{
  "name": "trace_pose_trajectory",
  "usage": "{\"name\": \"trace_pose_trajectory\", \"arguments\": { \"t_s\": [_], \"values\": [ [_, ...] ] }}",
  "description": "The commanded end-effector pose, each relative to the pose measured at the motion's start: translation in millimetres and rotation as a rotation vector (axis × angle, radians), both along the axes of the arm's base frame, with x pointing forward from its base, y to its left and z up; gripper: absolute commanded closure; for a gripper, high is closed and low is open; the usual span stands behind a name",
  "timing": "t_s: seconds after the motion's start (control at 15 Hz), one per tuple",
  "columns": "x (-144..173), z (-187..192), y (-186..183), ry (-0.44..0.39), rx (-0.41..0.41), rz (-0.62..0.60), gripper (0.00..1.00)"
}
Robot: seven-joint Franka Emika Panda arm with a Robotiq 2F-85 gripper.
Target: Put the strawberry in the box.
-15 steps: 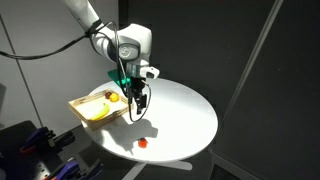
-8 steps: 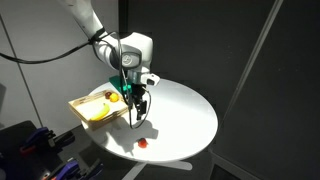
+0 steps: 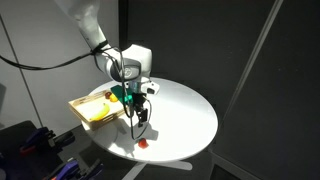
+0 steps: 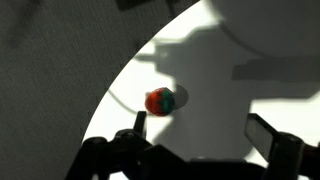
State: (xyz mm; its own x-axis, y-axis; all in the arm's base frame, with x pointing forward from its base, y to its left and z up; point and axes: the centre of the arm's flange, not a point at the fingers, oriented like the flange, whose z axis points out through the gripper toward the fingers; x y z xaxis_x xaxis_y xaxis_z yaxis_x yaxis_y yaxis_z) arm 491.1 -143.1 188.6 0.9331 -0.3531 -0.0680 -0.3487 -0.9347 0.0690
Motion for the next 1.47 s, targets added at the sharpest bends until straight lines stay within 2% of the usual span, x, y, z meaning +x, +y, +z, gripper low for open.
{"name": "trace_pose_trajectory", "arguments": {
  "t_s": [0.0, 1.4],
  "values": [
    [8, -12, -13, -0.011, 0.003, 0.006, 0.0],
    [10, -64, -39, 0.052, -0.002, 0.019, 0.0]
  ]
}}
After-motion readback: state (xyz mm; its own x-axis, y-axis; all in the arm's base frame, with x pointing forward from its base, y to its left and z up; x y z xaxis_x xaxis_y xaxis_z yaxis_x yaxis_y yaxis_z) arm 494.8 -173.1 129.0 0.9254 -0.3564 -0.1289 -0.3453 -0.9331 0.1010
